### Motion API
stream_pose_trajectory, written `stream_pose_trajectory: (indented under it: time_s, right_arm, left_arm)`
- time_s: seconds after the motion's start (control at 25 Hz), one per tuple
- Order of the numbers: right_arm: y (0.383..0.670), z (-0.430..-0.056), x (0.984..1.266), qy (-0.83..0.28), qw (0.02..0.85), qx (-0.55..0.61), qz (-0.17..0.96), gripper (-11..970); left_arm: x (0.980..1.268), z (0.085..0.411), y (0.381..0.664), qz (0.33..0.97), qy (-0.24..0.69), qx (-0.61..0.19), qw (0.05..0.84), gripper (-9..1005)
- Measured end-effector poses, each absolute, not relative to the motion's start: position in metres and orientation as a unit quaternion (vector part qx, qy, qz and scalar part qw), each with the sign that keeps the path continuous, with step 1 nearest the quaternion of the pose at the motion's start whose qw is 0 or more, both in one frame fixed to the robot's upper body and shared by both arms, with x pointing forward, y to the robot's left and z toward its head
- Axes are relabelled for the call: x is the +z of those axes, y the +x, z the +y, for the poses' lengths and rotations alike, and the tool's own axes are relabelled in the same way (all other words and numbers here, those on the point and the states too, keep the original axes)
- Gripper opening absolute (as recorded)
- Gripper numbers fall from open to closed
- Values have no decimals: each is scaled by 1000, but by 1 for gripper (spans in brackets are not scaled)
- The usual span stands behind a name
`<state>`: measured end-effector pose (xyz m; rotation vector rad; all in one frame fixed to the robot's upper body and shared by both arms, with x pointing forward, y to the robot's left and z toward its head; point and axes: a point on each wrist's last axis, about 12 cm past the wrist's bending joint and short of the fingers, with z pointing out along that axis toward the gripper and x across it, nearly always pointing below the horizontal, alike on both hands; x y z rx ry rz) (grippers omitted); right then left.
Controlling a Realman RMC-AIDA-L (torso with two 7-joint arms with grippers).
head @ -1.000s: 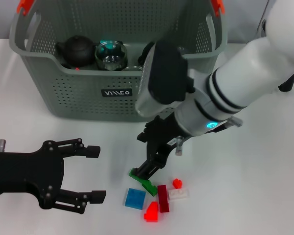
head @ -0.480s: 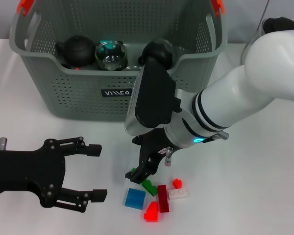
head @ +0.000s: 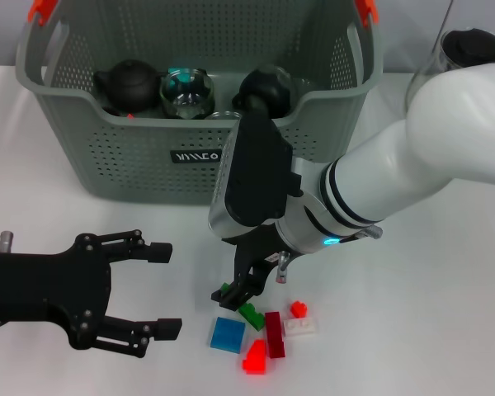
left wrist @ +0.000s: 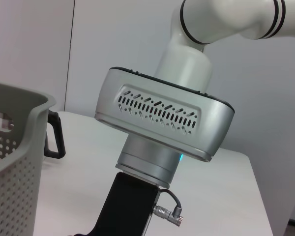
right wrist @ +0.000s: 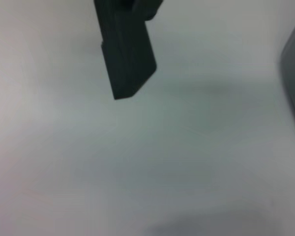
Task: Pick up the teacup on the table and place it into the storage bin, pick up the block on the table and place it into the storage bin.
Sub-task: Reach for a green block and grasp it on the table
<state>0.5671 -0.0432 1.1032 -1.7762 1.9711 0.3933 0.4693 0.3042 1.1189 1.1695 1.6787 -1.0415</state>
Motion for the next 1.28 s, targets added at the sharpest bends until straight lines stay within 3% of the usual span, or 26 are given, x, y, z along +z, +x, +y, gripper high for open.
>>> stream_pose_trajectory:
  time_s: [1.28]
  right_arm:
    - [566,-40,1092,-655,243,121,706,942]
  left_arm:
    - [1118,302,470,664,463,-418,412,944]
